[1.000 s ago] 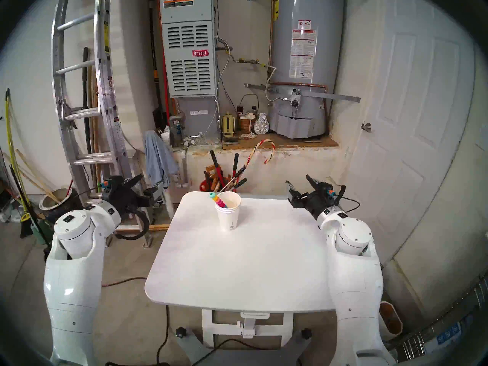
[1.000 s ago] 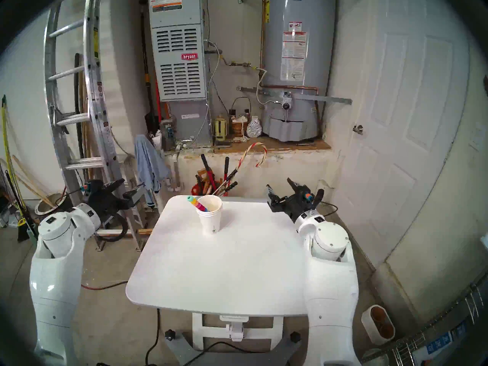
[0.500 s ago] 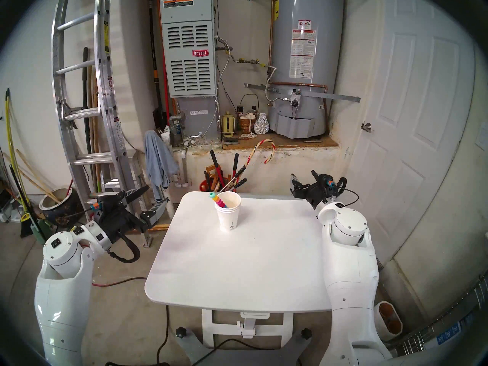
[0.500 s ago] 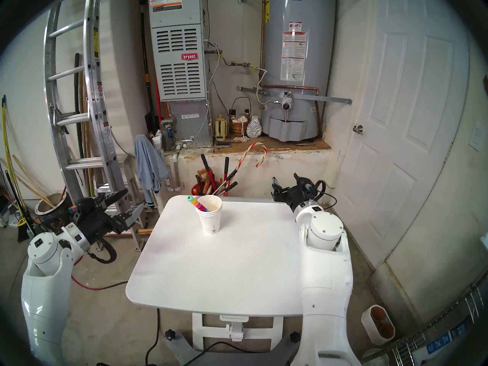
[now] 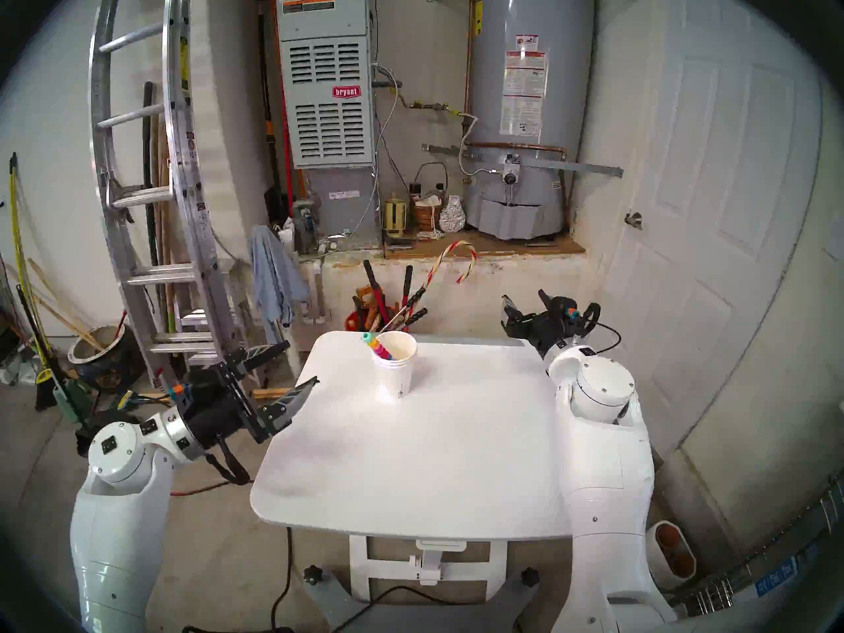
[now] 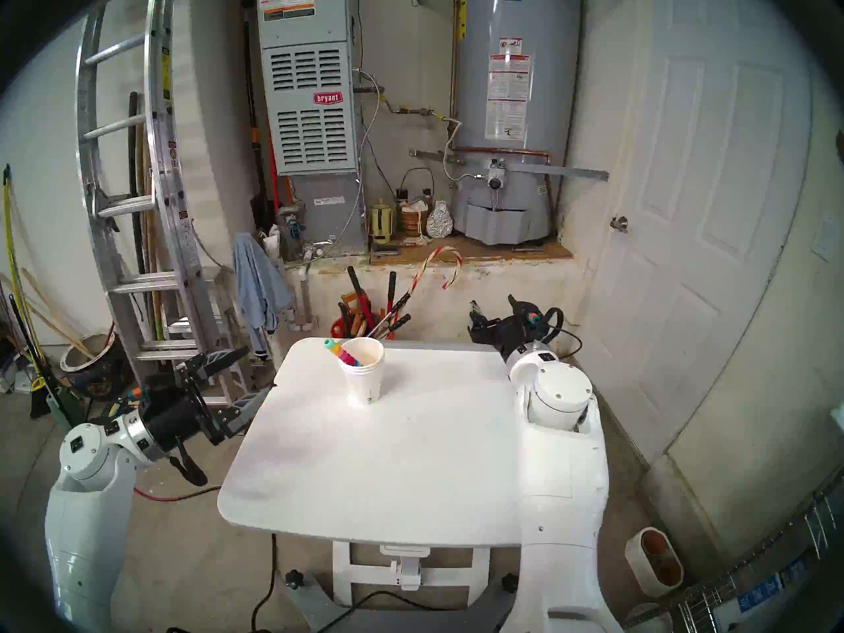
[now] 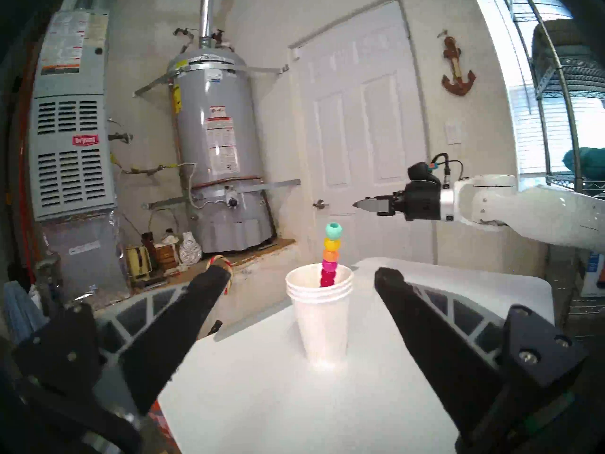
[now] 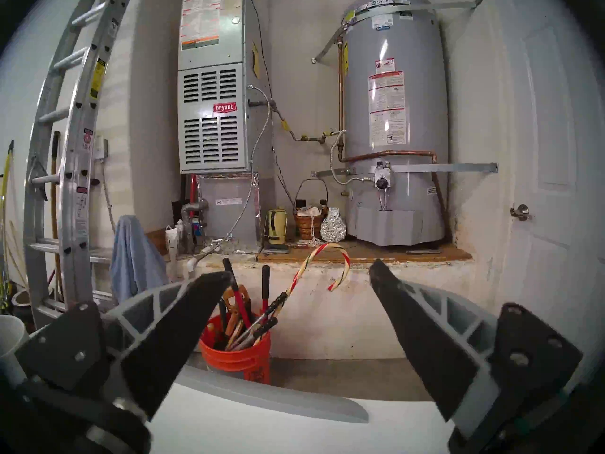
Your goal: Switch the marker to another color
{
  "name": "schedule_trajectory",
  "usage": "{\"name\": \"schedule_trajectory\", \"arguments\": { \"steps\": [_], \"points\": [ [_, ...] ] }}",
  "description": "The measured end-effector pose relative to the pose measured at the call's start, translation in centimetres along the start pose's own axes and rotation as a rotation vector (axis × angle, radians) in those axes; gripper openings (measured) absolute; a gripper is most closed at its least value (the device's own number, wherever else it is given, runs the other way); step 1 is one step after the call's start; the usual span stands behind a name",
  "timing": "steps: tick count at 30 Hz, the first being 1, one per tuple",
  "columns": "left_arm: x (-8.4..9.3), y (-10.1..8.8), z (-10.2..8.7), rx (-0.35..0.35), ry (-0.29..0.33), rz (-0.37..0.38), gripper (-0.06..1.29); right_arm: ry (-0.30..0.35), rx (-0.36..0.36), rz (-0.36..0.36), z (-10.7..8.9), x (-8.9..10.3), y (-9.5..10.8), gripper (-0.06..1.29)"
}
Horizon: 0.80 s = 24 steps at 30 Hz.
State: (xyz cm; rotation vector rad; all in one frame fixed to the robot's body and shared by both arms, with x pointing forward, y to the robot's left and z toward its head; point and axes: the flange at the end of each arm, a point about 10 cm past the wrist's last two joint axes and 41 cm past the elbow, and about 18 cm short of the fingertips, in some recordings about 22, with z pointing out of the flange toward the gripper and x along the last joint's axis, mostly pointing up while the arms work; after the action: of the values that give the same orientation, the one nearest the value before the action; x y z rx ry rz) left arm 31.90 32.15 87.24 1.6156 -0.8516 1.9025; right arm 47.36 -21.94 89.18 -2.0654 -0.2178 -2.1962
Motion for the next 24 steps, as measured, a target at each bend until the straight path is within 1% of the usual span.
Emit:
{"name": "schedule_trajectory", "arguments": {
  "steps": [4, 6, 9, 10, 12, 19, 20, 24],
  "points": [
    [-0.5, 0.1, 0.9, -0.028, 0.017, 0.002, 1.27, 0.000, 0.009, -0.005, -0.5, -0.1, 0.0, 1.19],
    [-0.8, 0.1, 1.8, -0.049, 0.029, 0.002, 1.27, -0.003, 0.015, -0.008, -0.9, -0.2, 0.1, 1.20],
    [-0.9, 0.1, 2.5, -0.061, 0.036, 0.002, 1.27, -0.004, 0.017, -0.009, -1.1, -0.3, 0.1, 1.20],
    [-0.9, 0.1, 3.1, -0.073, 0.042, 0.000, 1.27, -0.006, 0.020, -0.010, -1.2, -0.4, 0.2, 1.20],
    [-1.0, 0.1, 3.6, -0.081, 0.046, 0.000, 1.27, -0.007, 0.022, -0.011, -1.4, -0.4, 0.2, 1.20],
    [-1.9, 0.0, 6.6, -0.108, 0.033, -0.001, 1.27, -0.007, 0.030, -0.015, -1.9, -0.5, 0.3, 1.20],
    [-2.0, 0.0, 6.7, -0.108, 0.032, -0.001, 1.27, -0.006, 0.030, -0.015, -1.9, -0.5, 0.3, 1.20],
    [-2.5, -0.1, 8.2, -0.111, 0.025, -0.008, 1.27, -0.004, 0.032, -0.018, -2.1, -0.4, 0.5, 1.20]
  ]
}}
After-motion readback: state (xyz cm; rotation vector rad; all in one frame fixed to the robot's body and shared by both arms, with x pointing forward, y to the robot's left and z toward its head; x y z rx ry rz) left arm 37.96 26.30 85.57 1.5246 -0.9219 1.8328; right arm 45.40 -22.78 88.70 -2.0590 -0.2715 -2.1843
